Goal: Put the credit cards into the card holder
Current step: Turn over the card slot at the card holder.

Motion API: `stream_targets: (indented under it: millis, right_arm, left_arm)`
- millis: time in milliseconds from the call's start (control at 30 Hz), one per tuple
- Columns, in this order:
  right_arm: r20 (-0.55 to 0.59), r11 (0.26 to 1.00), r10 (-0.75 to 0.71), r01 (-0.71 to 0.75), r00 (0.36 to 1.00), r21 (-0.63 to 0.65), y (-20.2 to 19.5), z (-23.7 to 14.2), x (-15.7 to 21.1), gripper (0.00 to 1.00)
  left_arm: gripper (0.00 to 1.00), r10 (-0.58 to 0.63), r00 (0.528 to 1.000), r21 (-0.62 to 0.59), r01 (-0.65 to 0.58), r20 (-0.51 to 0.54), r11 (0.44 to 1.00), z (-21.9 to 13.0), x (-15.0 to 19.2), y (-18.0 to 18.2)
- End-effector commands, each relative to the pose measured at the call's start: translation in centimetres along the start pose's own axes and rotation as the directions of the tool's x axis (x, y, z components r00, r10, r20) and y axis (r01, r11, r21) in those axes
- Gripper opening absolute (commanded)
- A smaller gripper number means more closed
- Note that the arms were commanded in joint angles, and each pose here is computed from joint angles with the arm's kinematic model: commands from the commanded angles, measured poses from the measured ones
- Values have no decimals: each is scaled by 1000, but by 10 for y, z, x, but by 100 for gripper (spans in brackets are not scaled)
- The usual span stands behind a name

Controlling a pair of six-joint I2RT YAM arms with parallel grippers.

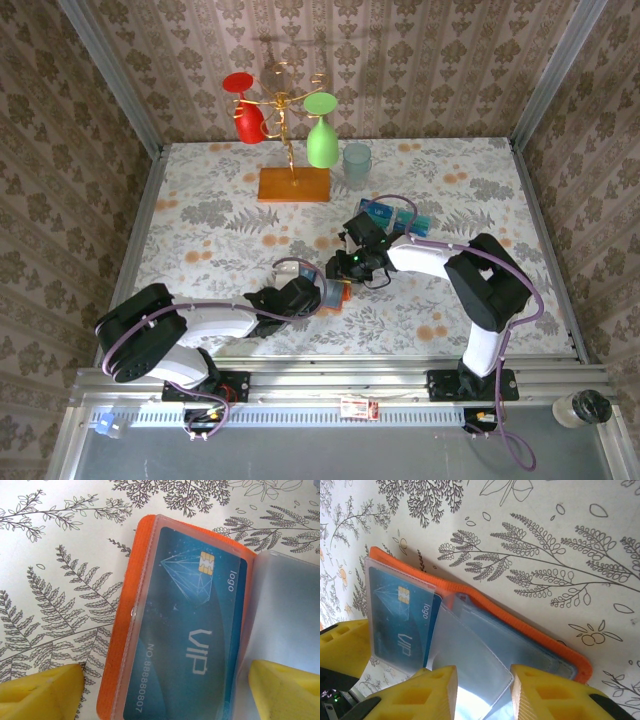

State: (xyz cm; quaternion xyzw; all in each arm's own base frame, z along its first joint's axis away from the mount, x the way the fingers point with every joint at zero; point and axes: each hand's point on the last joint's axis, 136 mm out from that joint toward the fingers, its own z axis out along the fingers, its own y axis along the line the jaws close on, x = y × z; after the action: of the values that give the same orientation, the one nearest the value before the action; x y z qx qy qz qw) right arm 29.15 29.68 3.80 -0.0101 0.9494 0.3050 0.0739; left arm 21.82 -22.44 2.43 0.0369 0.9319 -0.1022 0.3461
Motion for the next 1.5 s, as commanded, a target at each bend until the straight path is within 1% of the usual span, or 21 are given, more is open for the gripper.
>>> stream_targets:
  millis: [0,200,333,633,700,733,867,1067,1200,1333,1467]
  right_arm:
    - [3,1000,-8,8,1000,-30,13,-7,-1,36]
    - [9,994,23,-22,1000,-103,25,-9,-2,42]
    - [11,988,40,-38,999,-148,36,-10,-5,42]
    - [7,982,35,-33,999,-187,66,-3,-9,50]
    - [3,982,29,-28,1000,-186,73,2,-9,54]
    - [1,983,28,-28,1000,-182,75,6,-10,55]
    - [-9,983,39,-40,999,-181,82,21,-12,56]
    - [-14,982,47,-48,999,-180,91,39,-13,56]
    - [-24,984,57,-60,998,-168,88,50,-13,56]
    - [-30,984,62,-66,998,-164,85,53,-11,56]
    - [-24,985,51,-54,998,-165,86,47,-12,56]
  left_arm:
    - [87,-10,1000,-9,10,-7,1000,0,1,4]
    - [91,-20,999,26,19,39,999,-16,-20,-3]
    - [92,-50,995,49,46,85,998,-32,-36,0]
    - [93,-145,973,61,136,182,989,-65,-59,36]
    - [93,-160,968,60,151,194,987,-70,-61,45]
    - [93,-165,966,60,156,199,986,-72,-61,49]
    - [93,-179,963,53,172,201,984,-76,-61,61]
    - [93,-193,960,52,186,202,981,-79,-58,71]
    - [93,-201,959,51,195,201,980,-79,-57,75]
    - [93,-203,959,50,197,196,979,-78,-55,77]
    - [93,-205,960,49,199,189,979,-76,-52,78]
